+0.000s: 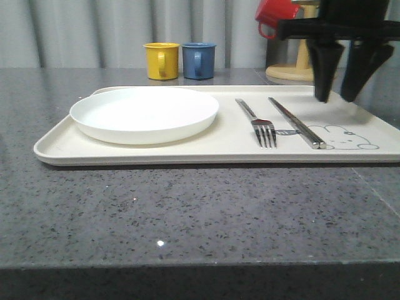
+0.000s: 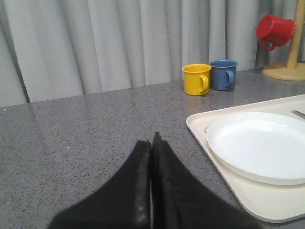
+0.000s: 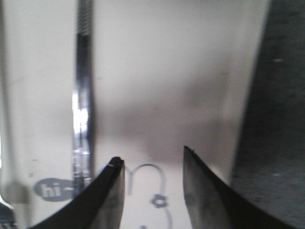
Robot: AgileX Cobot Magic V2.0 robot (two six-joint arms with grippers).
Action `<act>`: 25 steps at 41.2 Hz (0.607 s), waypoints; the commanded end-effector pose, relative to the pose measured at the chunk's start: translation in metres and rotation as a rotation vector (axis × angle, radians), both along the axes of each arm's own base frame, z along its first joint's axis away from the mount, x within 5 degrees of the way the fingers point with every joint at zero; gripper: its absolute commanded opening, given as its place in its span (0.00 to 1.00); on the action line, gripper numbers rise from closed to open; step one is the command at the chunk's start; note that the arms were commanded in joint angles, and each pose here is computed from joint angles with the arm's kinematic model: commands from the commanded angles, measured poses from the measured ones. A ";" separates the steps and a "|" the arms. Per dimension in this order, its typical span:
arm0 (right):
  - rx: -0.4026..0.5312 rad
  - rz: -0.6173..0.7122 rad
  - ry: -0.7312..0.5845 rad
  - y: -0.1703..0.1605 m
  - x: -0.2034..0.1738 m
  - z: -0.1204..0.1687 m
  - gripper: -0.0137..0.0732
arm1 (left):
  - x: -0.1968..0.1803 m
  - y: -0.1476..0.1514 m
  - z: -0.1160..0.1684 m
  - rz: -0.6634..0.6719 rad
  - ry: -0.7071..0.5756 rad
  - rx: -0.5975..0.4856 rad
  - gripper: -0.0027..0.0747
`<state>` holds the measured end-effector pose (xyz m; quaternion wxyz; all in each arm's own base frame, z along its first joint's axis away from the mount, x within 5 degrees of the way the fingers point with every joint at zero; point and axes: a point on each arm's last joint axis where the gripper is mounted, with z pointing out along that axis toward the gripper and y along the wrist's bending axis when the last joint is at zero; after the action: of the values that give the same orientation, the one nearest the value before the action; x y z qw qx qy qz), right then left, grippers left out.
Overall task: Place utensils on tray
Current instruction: 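Place the chopsticks on the tray beside the fork and release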
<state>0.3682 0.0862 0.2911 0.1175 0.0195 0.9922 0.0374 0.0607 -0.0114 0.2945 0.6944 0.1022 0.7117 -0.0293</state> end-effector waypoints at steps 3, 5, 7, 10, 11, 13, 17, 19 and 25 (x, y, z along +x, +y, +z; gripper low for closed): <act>-0.049 -0.026 -0.100 -0.059 -0.006 0.038 0.54 | -0.001 0.000 0.016 -0.007 -0.100 -0.035 0.02; -0.063 -0.034 -0.096 -0.076 -0.006 0.039 0.54 | -0.001 0.000 0.016 -0.007 -0.100 -0.035 0.02; -0.073 -0.046 -0.090 -0.091 -0.006 0.039 0.54 | -0.001 0.000 0.016 -0.007 -0.100 -0.035 0.02; -0.083 -0.067 -0.087 -0.108 -0.007 0.039 0.54 | -0.001 0.000 0.016 -0.007 -0.100 -0.035 0.02; -0.085 -0.075 -0.088 -0.113 -0.007 0.039 0.54 | -0.001 0.000 0.016 -0.007 -0.100 -0.035 0.02; -0.090 -0.093 -0.089 -0.122 -0.008 0.039 0.54 | -0.001 0.000 0.016 -0.007 -0.100 -0.035 0.02; -0.101 -0.126 -0.098 -0.138 -0.008 0.039 0.54 | -0.001 0.000 0.016 -0.007 -0.100 -0.035 0.02; -0.109 -0.134 -0.095 -0.146 -0.009 0.038 0.54 | -0.001 0.000 0.016 -0.007 -0.100 -0.035 0.02; -0.131 -0.152 -0.072 -0.161 -0.008 0.031 0.54 | -0.001 0.000 0.016 -0.007 -0.100 -0.035 0.02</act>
<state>0.3659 -0.0666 0.2997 0.1221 0.0908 0.9882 -0.0186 0.0607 -0.0114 0.2945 0.6944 0.1022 0.7117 -0.0293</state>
